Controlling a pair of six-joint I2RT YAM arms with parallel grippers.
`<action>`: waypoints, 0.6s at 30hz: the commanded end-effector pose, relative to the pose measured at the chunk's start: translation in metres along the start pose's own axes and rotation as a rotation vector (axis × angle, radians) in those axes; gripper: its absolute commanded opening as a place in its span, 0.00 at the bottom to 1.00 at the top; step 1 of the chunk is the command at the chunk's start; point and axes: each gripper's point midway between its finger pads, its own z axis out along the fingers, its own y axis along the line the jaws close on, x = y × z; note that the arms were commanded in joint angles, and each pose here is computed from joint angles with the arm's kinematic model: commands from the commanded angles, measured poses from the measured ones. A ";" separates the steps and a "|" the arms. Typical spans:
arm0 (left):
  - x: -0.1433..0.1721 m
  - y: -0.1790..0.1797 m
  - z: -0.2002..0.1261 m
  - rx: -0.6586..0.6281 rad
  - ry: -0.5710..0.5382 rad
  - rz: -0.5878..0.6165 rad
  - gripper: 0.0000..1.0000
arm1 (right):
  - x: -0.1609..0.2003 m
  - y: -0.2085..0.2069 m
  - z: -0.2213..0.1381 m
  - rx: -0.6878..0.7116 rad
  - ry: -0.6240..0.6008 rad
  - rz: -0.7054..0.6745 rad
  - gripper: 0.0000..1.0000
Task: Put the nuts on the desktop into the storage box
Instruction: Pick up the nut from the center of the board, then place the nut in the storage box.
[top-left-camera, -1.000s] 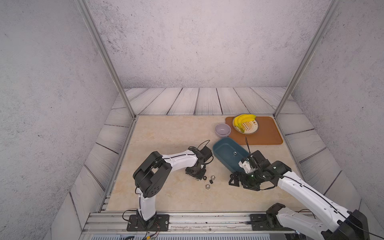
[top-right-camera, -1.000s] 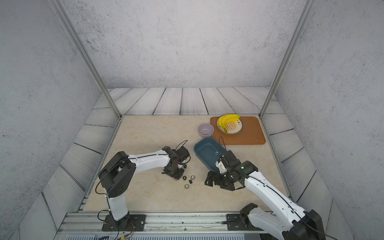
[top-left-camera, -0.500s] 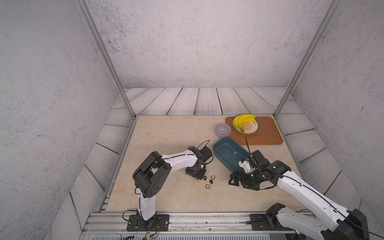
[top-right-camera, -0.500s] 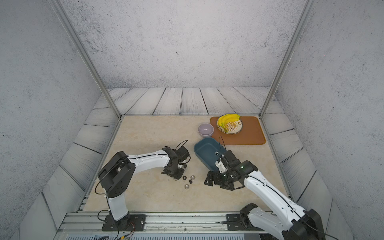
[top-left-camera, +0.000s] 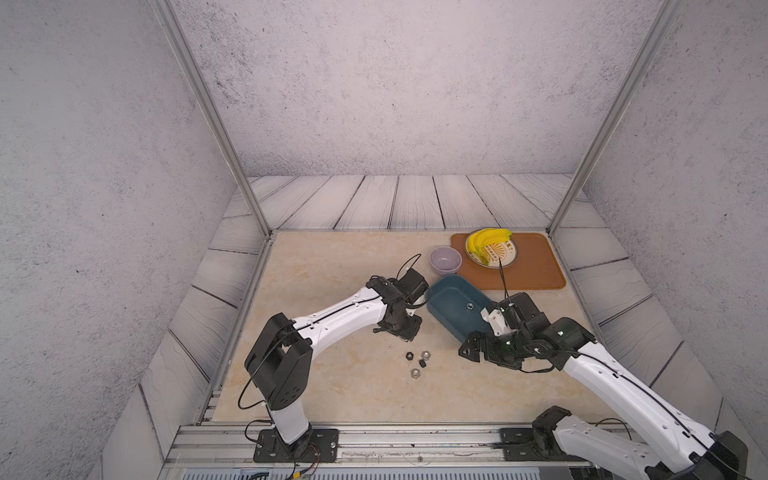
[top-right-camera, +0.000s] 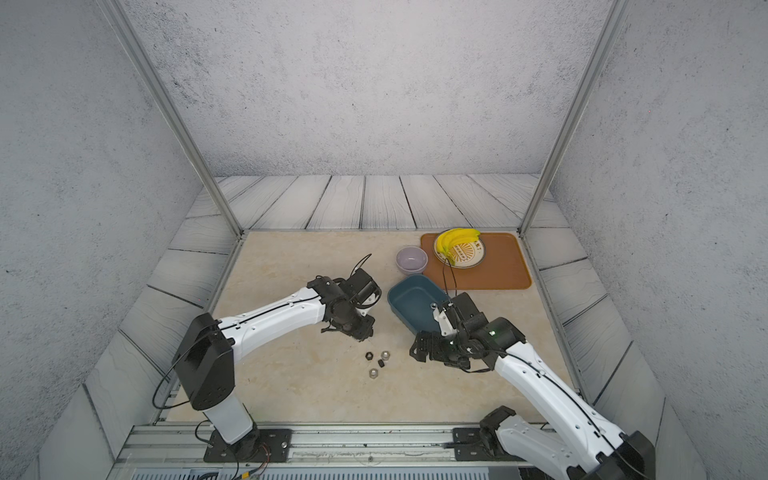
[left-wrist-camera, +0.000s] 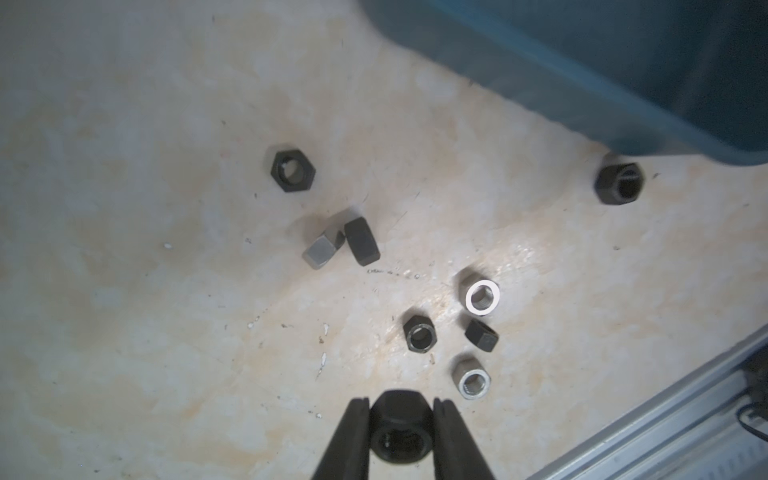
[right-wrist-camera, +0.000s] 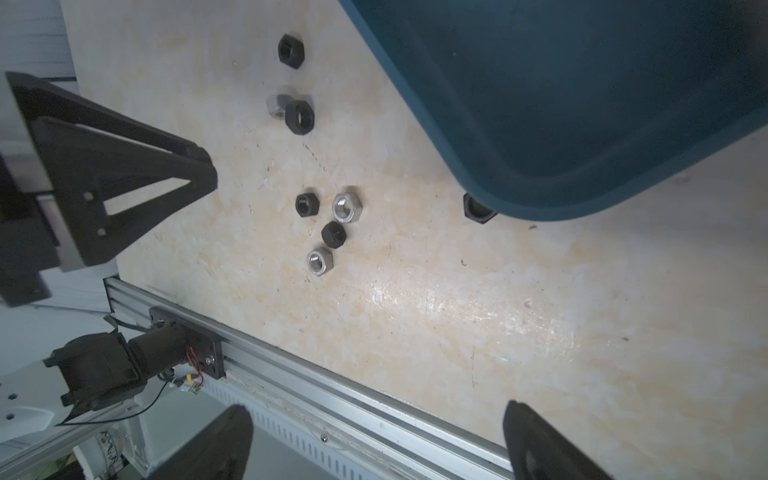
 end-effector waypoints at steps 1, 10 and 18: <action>-0.010 -0.015 -0.018 0.056 -0.015 0.014 0.24 | -0.013 -0.002 -0.015 0.045 -0.086 0.006 0.99; -0.054 -0.035 -0.031 0.112 -0.074 0.039 0.24 | -0.035 -0.008 -0.033 0.086 -0.257 -0.007 0.99; -0.082 -0.041 -0.027 0.106 -0.097 0.050 0.23 | -0.047 -0.015 -0.054 0.098 -0.436 -0.105 0.99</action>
